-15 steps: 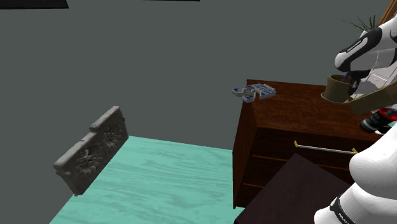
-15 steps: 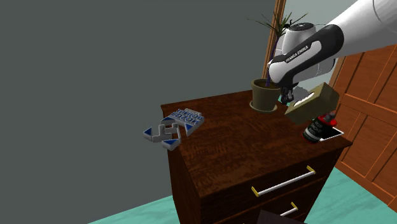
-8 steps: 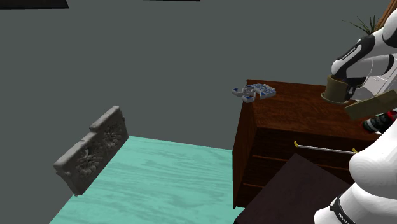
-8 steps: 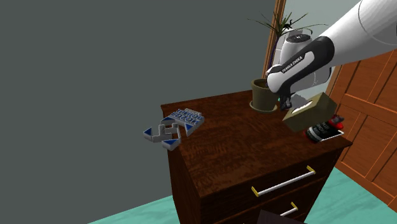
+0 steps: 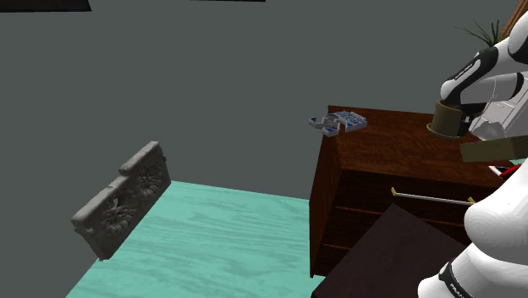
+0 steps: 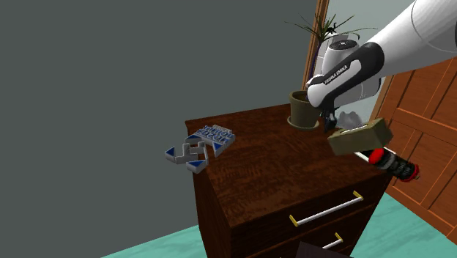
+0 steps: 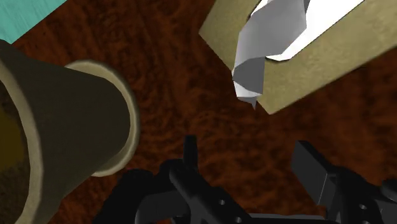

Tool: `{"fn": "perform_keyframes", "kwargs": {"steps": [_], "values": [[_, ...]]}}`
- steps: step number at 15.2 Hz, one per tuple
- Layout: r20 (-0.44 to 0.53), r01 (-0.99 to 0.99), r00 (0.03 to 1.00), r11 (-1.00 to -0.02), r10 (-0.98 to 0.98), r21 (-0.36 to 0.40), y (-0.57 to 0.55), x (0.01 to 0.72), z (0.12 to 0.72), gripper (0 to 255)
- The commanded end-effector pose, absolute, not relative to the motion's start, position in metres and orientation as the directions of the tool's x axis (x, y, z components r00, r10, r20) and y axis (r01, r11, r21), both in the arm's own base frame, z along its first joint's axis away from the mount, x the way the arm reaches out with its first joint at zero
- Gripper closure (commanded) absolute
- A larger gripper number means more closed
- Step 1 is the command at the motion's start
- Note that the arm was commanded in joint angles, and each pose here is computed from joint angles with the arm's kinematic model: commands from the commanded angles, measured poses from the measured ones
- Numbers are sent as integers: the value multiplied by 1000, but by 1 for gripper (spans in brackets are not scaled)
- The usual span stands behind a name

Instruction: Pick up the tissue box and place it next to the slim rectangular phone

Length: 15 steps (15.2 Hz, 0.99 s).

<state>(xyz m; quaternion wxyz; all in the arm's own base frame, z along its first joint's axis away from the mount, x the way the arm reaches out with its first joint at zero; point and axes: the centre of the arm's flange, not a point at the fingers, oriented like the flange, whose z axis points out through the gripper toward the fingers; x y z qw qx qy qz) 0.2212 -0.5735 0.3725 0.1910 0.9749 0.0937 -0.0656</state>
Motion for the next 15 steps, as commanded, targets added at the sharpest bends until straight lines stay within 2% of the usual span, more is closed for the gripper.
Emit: {"fn": "perform_keyframes", "kwargs": {"steps": [1,4,8,15], "values": [[-164,208,974,-909,158,360,-574,221,373,0],[-164,208,974,-909,158,360,-574,221,373,0],[-164,208,974,-909,158,360,-554,226,418,0],[-164,208,974,-909,158,360,-554,226,418,0]]}}
